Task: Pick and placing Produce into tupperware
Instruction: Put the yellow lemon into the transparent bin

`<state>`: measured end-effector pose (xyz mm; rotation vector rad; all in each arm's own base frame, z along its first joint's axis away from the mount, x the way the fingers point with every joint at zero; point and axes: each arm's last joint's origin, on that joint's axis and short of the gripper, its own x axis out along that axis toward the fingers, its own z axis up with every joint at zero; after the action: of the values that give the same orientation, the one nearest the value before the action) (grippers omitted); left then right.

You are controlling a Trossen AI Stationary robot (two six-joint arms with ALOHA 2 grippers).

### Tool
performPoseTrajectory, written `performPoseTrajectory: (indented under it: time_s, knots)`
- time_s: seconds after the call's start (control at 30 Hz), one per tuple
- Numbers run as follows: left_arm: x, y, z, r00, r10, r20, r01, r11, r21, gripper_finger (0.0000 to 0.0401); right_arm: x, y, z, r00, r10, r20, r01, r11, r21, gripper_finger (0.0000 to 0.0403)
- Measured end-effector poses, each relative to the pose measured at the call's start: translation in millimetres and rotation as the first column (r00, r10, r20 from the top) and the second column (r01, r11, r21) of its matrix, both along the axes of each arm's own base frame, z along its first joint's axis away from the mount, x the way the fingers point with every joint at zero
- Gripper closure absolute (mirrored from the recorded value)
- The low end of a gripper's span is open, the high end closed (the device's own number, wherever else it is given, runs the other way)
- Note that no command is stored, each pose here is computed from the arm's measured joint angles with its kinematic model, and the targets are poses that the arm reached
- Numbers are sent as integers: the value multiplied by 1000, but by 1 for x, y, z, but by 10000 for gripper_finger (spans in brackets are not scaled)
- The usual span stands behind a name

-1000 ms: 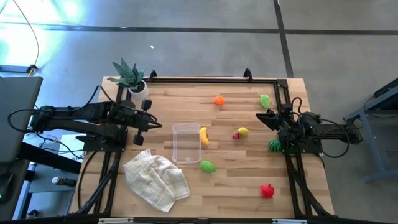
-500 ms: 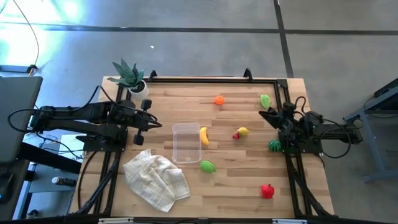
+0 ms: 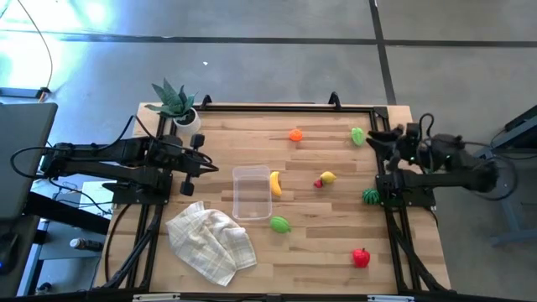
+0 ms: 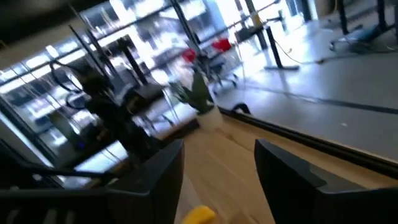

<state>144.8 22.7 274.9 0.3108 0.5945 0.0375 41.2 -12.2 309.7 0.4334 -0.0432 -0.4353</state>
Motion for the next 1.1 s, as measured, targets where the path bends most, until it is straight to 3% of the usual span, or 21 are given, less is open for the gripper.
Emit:
performPoseTrajectory:
  time_s: [0.2,0.33,0.47,0.57,0.67,0.8,0.9,1.1]
  knots:
    - [0,0,0,1000,0,0,0,1000,0,398,6,0,40,954,1,-299,-21,998,-65,202]
    - [0,0,0,1000,0,0,0,1000,0,398,29,0,59,869,20,-495,-99,986,-134,201]
    - [0,0,0,1000,0,0,0,1000,0,398,65,0,64,753,127,-646,-237,968,-87,203]
    - [0,0,0,1000,0,0,0,1000,0,398,90,-8,46,596,211,-775,-303,953,26,210]
    - [0,0,0,1000,0,0,0,1000,0,398,109,-28,26,492,275,-826,-323,939,120,221]
    - [0,0,0,1000,0,0,0,1000,0,398,122,-52,13,485,412,-771,-373,895,244,236]
    - [0,0,0,1000,0,1,0,1000,0,398,129,-61,-1,454,447,-771,-382,879,285,242]
    - [0,0,0,1000,0,1,0,1000,0,398,141,-55,-50,246,532,-810,-438,807,397,239]
